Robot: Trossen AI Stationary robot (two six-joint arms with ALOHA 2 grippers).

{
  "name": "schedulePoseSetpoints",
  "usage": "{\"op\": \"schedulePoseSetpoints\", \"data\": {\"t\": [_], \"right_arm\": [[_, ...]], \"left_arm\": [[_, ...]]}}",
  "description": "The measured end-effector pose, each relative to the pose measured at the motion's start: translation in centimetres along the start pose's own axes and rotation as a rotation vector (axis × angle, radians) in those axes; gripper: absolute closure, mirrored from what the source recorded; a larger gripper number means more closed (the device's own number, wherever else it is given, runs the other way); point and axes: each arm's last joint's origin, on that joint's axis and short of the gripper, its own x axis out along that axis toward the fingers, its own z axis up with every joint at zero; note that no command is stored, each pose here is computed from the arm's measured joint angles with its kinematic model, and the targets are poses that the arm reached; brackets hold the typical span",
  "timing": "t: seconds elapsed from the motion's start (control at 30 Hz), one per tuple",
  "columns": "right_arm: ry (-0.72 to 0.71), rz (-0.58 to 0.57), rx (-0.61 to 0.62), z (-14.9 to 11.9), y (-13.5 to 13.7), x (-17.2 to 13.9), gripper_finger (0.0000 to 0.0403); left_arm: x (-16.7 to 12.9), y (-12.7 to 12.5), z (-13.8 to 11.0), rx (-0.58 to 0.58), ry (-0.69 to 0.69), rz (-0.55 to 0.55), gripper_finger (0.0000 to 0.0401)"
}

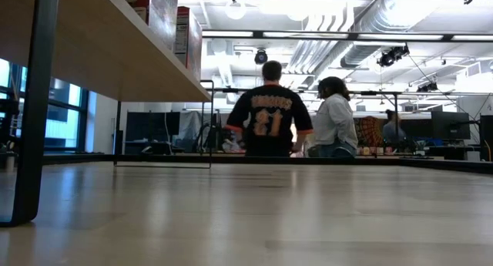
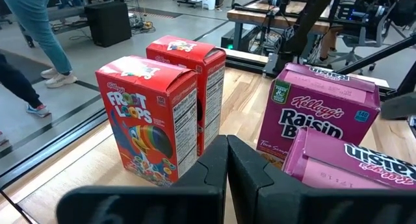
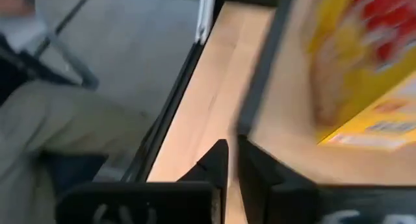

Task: Stack cereal on shelf
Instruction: Put the yellow cereal box on the shelf aligned with the yellow cereal box

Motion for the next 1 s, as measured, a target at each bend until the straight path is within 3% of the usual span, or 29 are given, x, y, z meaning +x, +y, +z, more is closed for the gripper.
{"op": "schedulePoseSetpoints", "data": {"t": [0.33, 0.57, 1.0], "right_arm": [[-0.217, 0.006, -0.075, 1.8, -1.0, 0.0, 0.0399], [-0.223, -0.146, -0.082, 1.9, -1.6, 0.0, 0.0402], [-0.152, -0.327, -0.072, 1.2, -2.4, 0.0, 0.0403]], "left_arm": [[0.0, 0.0, 0.0, 0.002, 0.000, 0.001, 0.0401], [0.0, 0.0, 0.0, 0.002, 0.000, 0.001, 0.0401], [0.0, 0.0, 0.0, 0.003, 0.000, 0.001, 0.0401]]}}
